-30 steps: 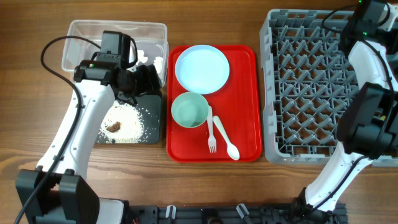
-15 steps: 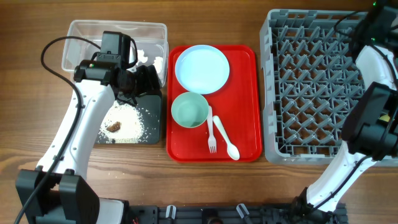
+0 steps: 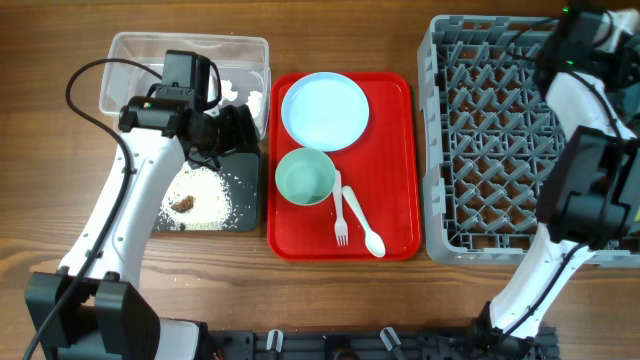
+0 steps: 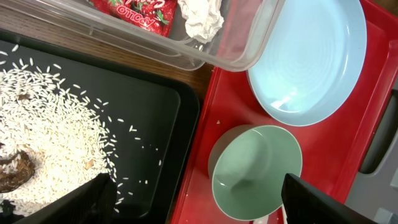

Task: Sort waste into correct bins and load items into the dishwasher rack
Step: 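Release the bowl in the rack and raise the right gripper, then reach the right gripper to the green bowl and grasp its rim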

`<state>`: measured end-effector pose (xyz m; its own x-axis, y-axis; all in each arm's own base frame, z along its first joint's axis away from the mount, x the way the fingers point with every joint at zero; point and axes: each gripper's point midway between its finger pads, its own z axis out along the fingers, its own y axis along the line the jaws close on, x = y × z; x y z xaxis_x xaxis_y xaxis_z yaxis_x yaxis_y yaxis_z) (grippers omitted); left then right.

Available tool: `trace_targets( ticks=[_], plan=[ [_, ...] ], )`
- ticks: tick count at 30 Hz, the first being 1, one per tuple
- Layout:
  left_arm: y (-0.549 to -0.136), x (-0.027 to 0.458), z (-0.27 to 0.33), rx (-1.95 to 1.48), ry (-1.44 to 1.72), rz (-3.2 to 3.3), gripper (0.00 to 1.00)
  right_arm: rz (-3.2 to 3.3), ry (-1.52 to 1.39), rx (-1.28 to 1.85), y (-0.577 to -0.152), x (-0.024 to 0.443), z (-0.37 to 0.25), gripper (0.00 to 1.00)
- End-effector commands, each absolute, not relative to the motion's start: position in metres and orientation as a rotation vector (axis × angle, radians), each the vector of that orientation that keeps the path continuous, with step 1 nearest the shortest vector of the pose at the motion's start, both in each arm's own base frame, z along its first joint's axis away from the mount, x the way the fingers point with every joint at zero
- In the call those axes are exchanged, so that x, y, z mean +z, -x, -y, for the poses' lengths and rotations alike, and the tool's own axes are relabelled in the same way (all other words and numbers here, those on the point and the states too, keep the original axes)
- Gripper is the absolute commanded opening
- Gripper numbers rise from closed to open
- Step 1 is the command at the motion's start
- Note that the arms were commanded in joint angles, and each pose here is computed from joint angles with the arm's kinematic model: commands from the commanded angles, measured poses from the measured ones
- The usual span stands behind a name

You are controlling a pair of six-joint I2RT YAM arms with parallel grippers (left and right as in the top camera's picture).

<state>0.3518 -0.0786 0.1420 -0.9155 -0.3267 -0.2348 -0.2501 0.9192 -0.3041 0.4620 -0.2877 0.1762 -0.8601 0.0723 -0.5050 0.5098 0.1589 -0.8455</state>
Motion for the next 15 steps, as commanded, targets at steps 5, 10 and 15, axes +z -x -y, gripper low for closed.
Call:
trace_targets(
  ticks=[5,10,15],
  plan=[
    [-0.352,0.145,0.076,-0.379,0.426,-2.786,0.86,-2.095,-0.496,-1.732,-0.475,0.171,0.261,0.57],
    [-0.352,0.145,0.076,-0.378,0.427,-2.786,0.87,-2.045,-0.531,-1.704,-0.471,0.200,0.259,0.63],
    [-0.352,0.145,0.076,-0.378,0.427,-2.786,0.86,-1.988,-0.556,-1.643,-0.468,0.237,0.253,0.64]
  ],
)
